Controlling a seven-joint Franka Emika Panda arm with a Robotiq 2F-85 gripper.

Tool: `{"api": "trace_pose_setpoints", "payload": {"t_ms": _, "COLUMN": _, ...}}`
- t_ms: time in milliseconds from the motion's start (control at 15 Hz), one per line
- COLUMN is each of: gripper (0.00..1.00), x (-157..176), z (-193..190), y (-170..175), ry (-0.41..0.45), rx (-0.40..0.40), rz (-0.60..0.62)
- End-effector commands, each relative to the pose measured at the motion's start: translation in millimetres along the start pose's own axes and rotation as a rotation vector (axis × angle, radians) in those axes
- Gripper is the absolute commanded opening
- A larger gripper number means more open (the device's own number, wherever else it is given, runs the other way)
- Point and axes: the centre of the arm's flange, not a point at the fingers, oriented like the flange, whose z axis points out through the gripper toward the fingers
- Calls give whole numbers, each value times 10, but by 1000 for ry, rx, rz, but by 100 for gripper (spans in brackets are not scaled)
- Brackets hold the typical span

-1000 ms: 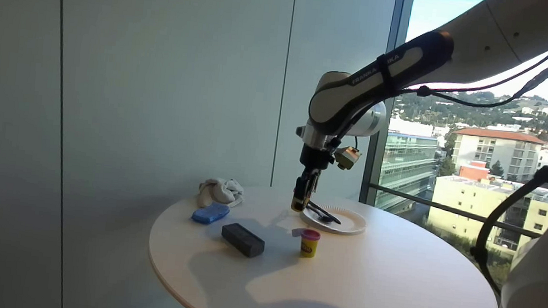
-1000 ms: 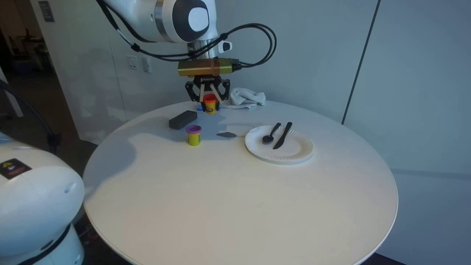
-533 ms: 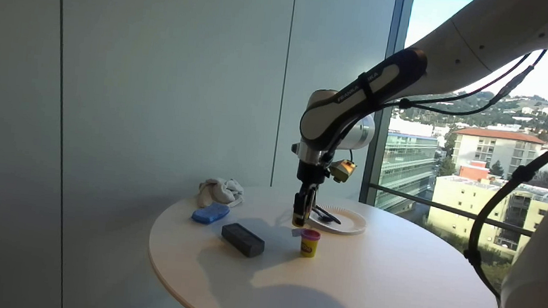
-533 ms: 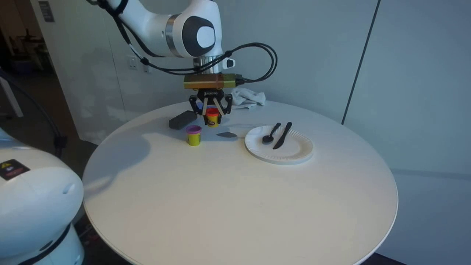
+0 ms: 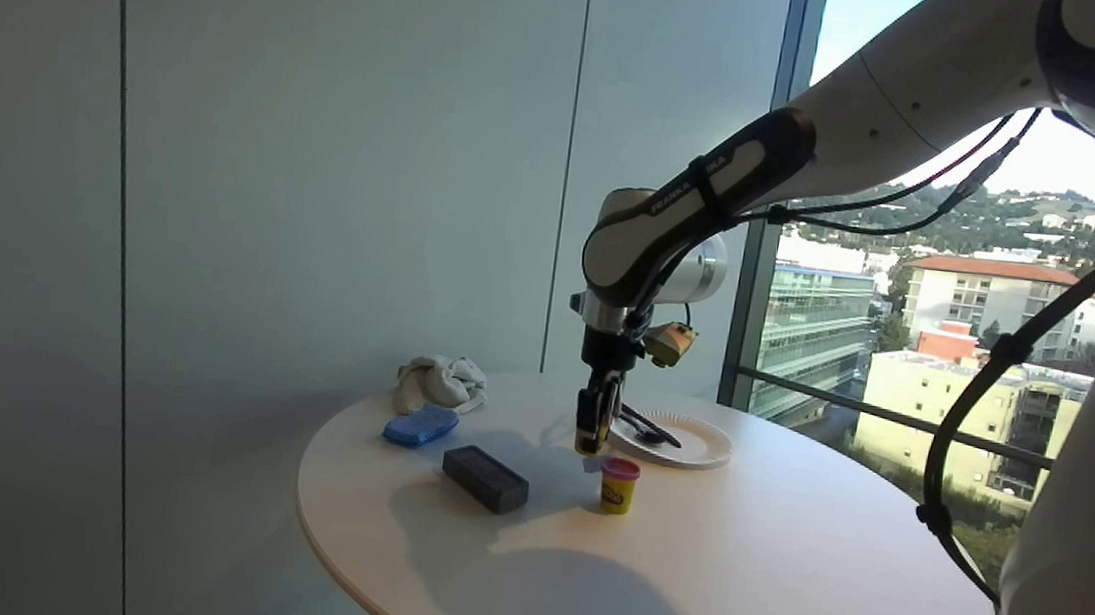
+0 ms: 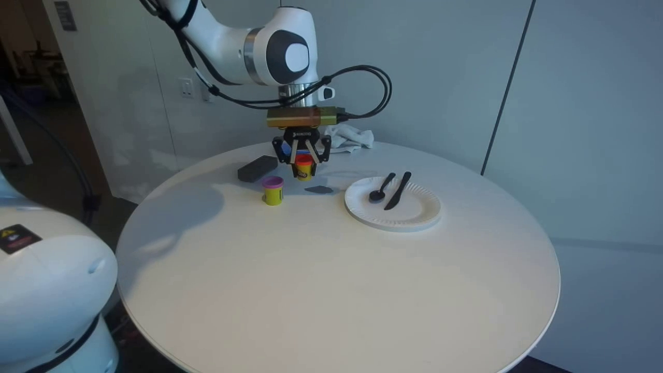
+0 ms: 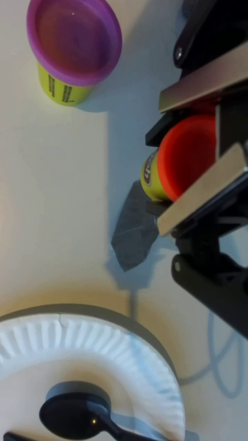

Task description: Take all the things off of the plate

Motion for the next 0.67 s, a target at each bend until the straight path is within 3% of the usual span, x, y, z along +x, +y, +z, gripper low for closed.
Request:
{"api": "trace_pose_setpoints", "payload": {"t_ms": 0, "gripper": 21, "x": 172, "z": 22, "y": 95, "ry": -27, "rx": -21, "rz": -19}}
{"api": "trace_pose_setpoints", "payload": {"t_ms": 133, "gripper": 21, "x": 199, "z": 58, "y": 116, "ry": -31, "rx": -27, "rz": -37}}
{"api": "trace_pose_setpoints", "payload": {"t_ms": 200, "gripper": 68, "x": 211, "z": 69, "y": 115, "ry": -38, "rx": -26, "rz": -34}}
{"api": "trace_pose_setpoints", "payload": {"t_ms": 333, "gripper": 76, "x": 226, "z": 64, "y": 117, "ry": -37, "rx": -30, "rz": -40}}
{"api": "trace_pose_setpoints", "payload": {"t_ms": 533, "gripper": 99, "x": 199, "z": -61, "y": 66, "ry": -22, "rx": -66, "rz": -49}}
{"api": "trace_pose_setpoints", "payload": {"t_ms": 600, "gripper": 100, "x": 183, "z": -140, "y": 47, "ry": -16, "rx": -85, "rz": -60}}
